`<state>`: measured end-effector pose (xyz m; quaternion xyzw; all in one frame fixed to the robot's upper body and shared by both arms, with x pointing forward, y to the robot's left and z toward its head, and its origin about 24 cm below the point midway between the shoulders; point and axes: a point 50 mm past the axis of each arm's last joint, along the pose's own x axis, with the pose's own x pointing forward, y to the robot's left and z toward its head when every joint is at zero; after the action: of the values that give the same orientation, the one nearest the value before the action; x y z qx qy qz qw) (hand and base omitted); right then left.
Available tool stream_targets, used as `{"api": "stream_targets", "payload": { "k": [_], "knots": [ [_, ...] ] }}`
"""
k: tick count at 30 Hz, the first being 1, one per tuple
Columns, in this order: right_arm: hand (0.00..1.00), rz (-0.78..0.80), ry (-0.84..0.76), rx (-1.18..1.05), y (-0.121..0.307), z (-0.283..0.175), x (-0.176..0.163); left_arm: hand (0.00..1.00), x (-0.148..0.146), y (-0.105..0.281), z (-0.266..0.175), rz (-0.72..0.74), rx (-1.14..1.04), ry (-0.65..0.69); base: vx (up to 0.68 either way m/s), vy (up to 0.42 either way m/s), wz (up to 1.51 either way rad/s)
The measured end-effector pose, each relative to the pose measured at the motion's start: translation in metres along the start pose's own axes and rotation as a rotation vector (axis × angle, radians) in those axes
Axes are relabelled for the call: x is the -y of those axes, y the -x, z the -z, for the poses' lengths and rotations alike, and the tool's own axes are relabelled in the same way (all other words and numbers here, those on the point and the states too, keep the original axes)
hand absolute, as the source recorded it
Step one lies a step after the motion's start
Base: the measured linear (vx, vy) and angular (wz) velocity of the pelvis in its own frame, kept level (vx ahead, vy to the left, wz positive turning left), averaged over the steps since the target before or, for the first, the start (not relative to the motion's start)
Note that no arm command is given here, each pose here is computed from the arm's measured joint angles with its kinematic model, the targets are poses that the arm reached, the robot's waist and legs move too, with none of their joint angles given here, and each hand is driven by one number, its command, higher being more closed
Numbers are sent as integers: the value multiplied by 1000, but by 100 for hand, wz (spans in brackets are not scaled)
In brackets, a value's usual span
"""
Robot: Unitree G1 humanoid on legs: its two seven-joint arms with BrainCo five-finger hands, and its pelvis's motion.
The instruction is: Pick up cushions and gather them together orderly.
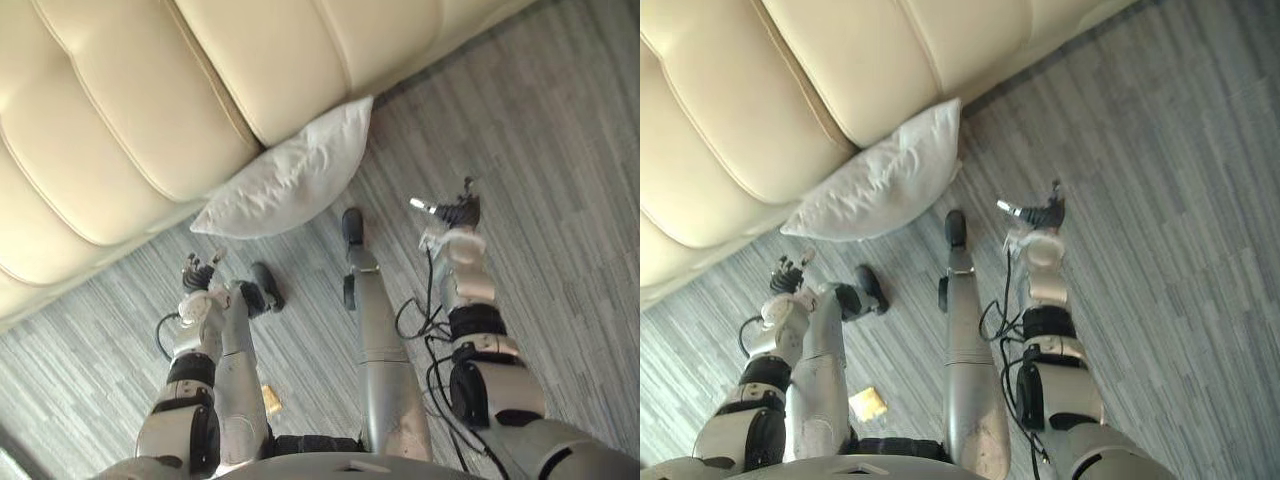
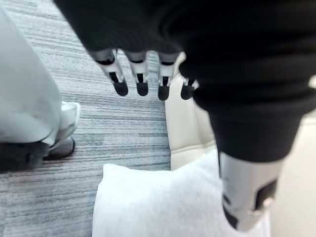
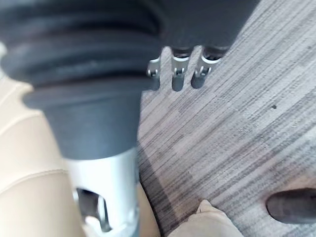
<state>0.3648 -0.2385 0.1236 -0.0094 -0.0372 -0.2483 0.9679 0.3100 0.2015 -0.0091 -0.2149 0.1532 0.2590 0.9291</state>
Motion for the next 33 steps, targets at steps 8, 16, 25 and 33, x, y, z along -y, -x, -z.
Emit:
{"api": "stream_targets", "payload": {
  "k": [8, 16, 25, 33],
  "knots": [
    [0, 10, -9, 133, -14, -45, 4, 0, 1, -4, -24, -21, 61, 81, -63, -10, 22],
    [0, -24, -29, 280, -15, -89, -12, 0, 34, 1, -58, 105, 204, -1, -43, -3, 16],
    [0, -229, -61, 515, 21, -144, -75, 0, 80, 14, -83, 224, 330, -96, -48, -4, 8],
    [100, -244, -193, 599, 52, -166, -100, 100, 126, 39, -99, 347, 468, -201, -44, -4, 3]
  ]
}}
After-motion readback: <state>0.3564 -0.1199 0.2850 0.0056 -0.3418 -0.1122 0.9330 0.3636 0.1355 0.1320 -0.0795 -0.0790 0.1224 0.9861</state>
